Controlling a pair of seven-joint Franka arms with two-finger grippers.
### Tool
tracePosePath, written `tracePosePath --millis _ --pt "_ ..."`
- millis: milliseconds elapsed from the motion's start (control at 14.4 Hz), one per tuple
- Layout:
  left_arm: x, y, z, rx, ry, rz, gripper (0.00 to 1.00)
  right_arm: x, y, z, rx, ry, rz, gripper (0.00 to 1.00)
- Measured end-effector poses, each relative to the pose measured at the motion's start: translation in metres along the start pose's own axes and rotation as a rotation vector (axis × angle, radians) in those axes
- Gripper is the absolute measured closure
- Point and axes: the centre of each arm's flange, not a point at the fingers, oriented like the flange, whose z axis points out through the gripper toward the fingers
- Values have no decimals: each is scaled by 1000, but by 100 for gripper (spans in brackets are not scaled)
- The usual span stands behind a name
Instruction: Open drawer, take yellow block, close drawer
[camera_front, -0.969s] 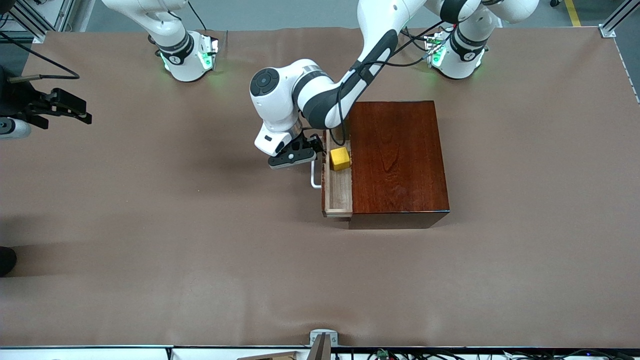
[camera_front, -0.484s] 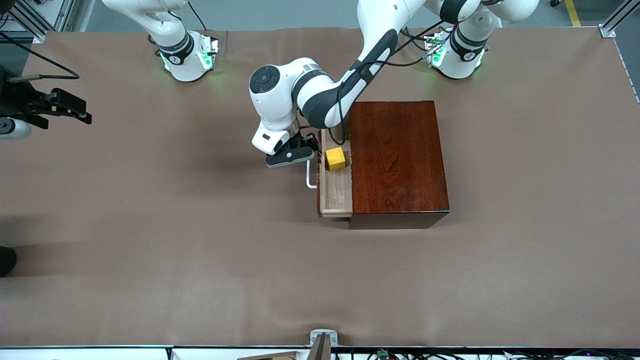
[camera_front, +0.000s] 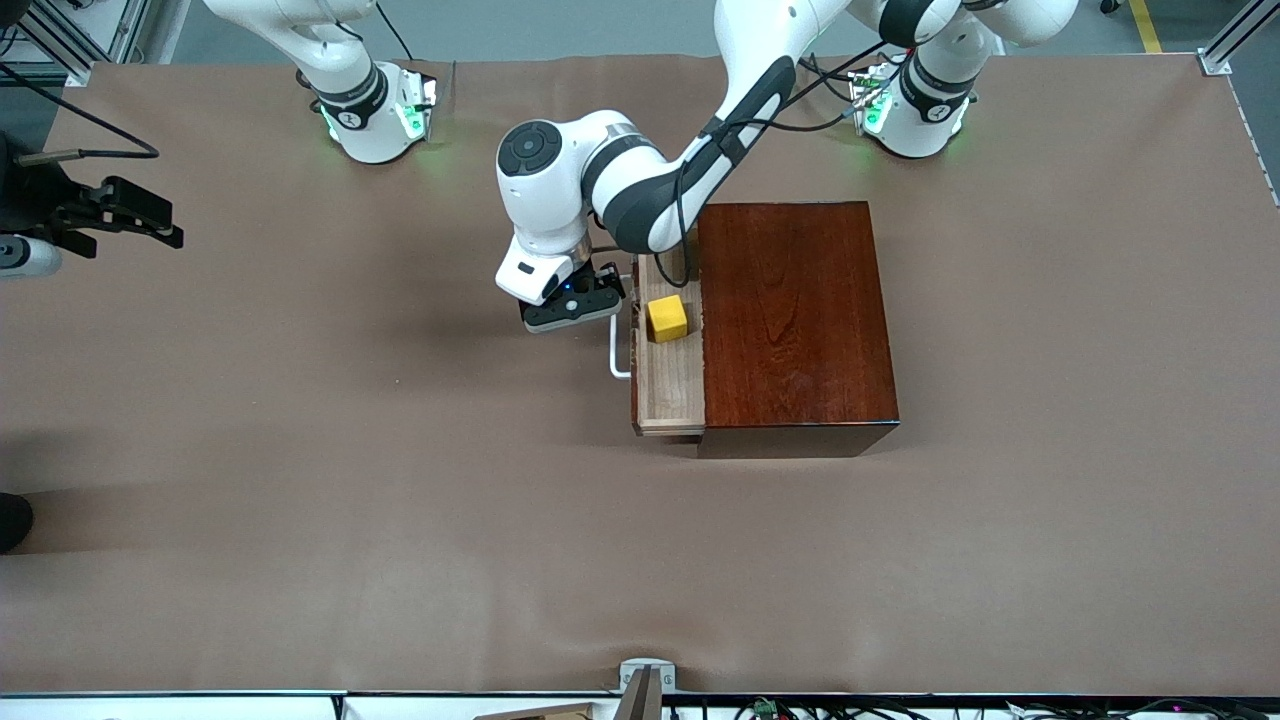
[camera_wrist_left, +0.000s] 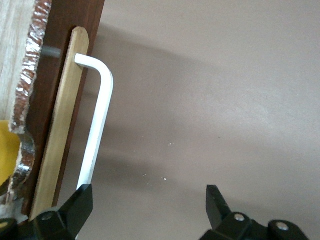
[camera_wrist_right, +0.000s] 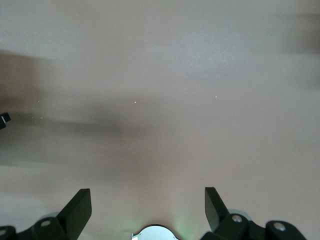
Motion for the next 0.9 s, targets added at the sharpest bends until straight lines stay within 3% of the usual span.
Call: tracePosePath --millis 277,484,692,900 --pt "10 -2 -31 -9 8 -15 0 0 0 0 0 1 0 0" --pt "45 -26 -134 -64 34 -60 0 2 1 2 -2 2 2 0" --pt "101 -93 -229 -47 41 -78 0 11 3 13 -2 -10 4 0" --pt "162 -180 -283 19 13 -35 0 30 8 41 -1 -56 9 0"
